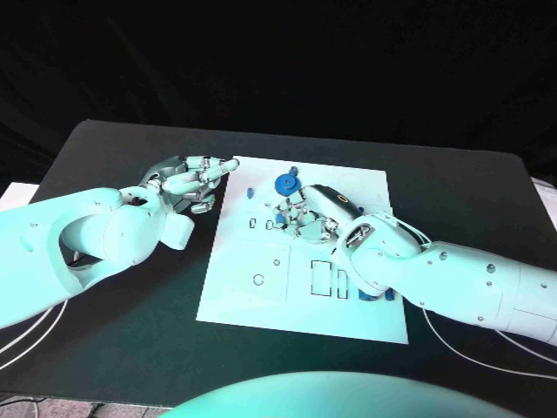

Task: Assemble the parts on the task board

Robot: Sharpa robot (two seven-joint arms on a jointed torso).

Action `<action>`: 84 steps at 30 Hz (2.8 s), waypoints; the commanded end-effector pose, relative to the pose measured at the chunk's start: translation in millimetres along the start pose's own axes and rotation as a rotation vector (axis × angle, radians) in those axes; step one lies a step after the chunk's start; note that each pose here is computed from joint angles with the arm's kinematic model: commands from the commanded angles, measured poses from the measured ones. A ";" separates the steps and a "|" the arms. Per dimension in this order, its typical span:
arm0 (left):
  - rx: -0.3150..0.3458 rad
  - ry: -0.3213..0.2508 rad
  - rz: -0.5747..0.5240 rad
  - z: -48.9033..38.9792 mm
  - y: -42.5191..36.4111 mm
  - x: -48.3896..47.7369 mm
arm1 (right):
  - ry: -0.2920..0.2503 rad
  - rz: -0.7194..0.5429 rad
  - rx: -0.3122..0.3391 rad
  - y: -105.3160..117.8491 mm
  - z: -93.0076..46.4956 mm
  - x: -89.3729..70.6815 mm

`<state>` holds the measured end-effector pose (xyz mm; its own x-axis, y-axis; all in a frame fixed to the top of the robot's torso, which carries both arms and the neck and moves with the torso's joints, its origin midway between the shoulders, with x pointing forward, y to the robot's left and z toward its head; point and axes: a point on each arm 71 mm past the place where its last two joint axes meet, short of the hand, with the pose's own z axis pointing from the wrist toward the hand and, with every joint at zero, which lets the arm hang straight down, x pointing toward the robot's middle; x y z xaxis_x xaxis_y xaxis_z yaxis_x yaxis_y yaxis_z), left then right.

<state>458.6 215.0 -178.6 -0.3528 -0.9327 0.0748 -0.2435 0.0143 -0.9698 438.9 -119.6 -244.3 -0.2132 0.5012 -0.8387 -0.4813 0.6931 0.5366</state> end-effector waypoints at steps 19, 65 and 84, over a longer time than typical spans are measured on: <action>0.007 0.021 0.003 -0.3 -1.0 2.5 | 0.053 -0.009 0.016 -1.1 0.2 4.2; 0.007 0.020 0.004 -0.5 -0.9 2.1 | 0.051 -0.020 0.008 -0.4 -0.7 3.2; 0.003 0.015 0.005 2.2 -0.1 -0.1 | -0.081 0.071 -0.107 23.8 -1.6 -18.4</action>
<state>460.5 216.5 -179.6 -0.3488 -0.9345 0.0708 -0.2435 0.0174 -0.9697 433.3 -114.9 -220.9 -0.1867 0.5590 -0.8078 -0.5212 0.6407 0.5638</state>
